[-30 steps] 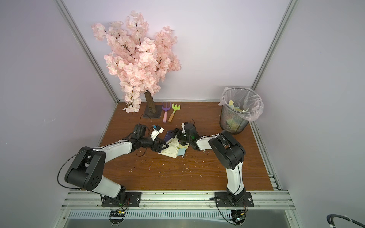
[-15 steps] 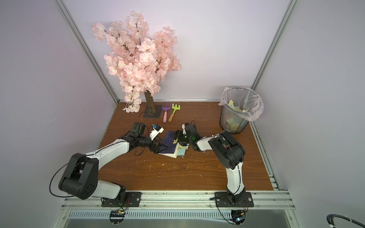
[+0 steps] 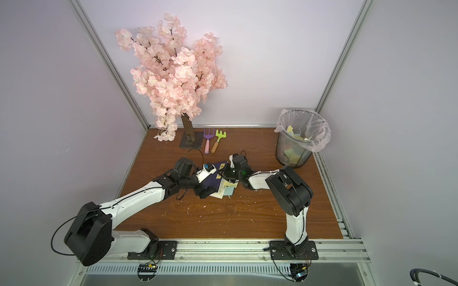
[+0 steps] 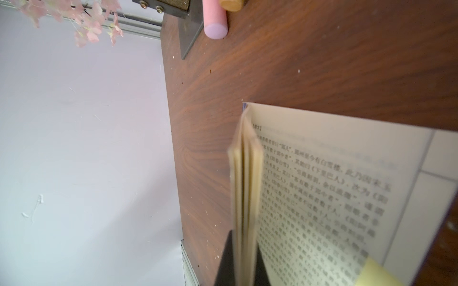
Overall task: Peel off the used sticky note
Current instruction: Turn the page of the book at the center of the board.
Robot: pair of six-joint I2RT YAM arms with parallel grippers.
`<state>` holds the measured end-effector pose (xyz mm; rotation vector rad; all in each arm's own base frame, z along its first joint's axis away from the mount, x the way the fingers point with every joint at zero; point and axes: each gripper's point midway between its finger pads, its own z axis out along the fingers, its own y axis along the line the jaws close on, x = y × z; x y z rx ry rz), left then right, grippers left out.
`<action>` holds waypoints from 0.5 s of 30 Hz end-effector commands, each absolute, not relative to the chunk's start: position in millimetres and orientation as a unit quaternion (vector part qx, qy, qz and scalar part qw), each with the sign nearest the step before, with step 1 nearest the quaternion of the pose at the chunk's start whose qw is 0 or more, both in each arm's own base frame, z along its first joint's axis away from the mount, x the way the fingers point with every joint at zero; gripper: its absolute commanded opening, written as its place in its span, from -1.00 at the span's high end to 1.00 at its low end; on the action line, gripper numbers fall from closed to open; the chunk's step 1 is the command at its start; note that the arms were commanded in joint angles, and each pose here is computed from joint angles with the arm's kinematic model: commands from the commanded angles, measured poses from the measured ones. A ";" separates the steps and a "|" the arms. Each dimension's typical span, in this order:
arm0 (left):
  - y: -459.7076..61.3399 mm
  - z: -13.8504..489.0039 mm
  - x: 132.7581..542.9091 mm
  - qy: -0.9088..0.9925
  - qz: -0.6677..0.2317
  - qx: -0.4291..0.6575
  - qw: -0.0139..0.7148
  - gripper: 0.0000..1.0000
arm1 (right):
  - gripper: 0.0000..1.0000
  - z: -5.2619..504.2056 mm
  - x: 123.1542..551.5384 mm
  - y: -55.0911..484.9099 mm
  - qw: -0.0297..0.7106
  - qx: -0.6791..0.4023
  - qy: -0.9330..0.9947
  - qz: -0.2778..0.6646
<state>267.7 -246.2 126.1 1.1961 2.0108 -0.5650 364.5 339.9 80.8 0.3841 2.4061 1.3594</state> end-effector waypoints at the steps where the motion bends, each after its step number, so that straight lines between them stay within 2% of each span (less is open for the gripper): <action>1: -243.9 117.3 266.0 0.769 -0.164 0.494 0.371 -0.87 | 1.00 115.3 375.0 342.8 0.204 0.126 0.834 0.497; 6: -251.8 106.4 258.1 0.752 -0.128 0.517 0.389 -0.88 | 1.00 113.2 375.4 345.2 0.194 0.134 0.830 0.506; 15: -256.4 96.7 267.3 0.726 -0.052 0.512 0.455 -0.88 | 1.00 114.0 376.9 347.4 0.190 0.138 0.827 0.511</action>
